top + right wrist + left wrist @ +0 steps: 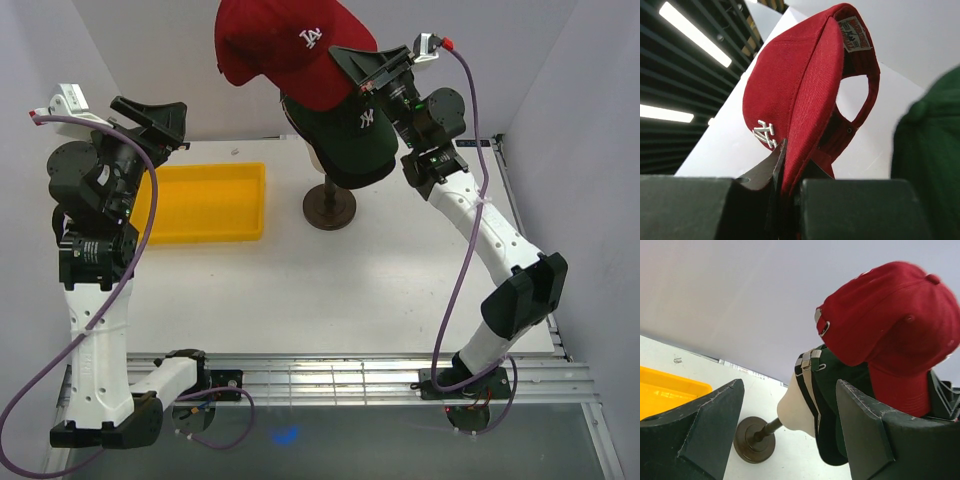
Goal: Stack the hats
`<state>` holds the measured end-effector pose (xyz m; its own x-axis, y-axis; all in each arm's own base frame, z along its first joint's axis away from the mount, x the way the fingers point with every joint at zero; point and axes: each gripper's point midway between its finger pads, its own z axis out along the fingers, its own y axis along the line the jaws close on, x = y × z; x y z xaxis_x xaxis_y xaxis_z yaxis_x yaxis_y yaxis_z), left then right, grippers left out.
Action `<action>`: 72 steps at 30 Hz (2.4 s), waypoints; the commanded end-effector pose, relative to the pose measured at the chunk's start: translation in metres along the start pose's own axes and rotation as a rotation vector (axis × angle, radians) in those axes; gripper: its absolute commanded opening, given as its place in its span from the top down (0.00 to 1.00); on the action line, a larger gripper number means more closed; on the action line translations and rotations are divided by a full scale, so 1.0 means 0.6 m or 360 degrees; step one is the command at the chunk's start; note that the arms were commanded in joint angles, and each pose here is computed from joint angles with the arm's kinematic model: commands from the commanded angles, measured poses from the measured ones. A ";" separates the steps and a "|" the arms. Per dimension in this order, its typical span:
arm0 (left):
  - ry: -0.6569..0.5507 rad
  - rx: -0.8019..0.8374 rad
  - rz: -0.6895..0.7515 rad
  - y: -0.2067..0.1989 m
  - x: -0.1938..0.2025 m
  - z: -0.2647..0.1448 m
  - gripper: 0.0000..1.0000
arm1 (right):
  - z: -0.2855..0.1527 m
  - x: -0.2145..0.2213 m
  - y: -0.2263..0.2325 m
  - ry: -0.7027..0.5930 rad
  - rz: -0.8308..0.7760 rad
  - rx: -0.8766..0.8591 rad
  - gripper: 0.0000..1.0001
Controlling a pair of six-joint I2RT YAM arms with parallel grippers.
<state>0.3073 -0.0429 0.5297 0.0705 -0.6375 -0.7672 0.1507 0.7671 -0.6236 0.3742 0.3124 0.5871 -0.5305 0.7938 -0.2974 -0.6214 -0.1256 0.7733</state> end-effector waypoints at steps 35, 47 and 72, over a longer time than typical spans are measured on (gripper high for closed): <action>0.0065 0.0067 -0.0003 -0.007 0.019 0.008 0.16 | -0.118 -0.107 -0.048 -0.0516 0.0341 0.0239 0.92; 0.0087 0.0045 -0.0005 0.004 0.031 0.014 0.17 | -0.153 -0.088 -0.089 -0.0509 0.0422 0.0338 0.92; 0.0147 -0.0002 -0.0020 0.030 0.063 0.026 0.18 | -0.239 -0.034 -0.215 -0.0467 0.0504 0.0662 0.92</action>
<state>0.3303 -0.0517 0.4892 -0.0259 -0.6363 -0.7710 0.1321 0.7623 -0.6336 0.3830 0.2274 0.4321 -0.4470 0.8869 0.1162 -0.1948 -0.2233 0.9551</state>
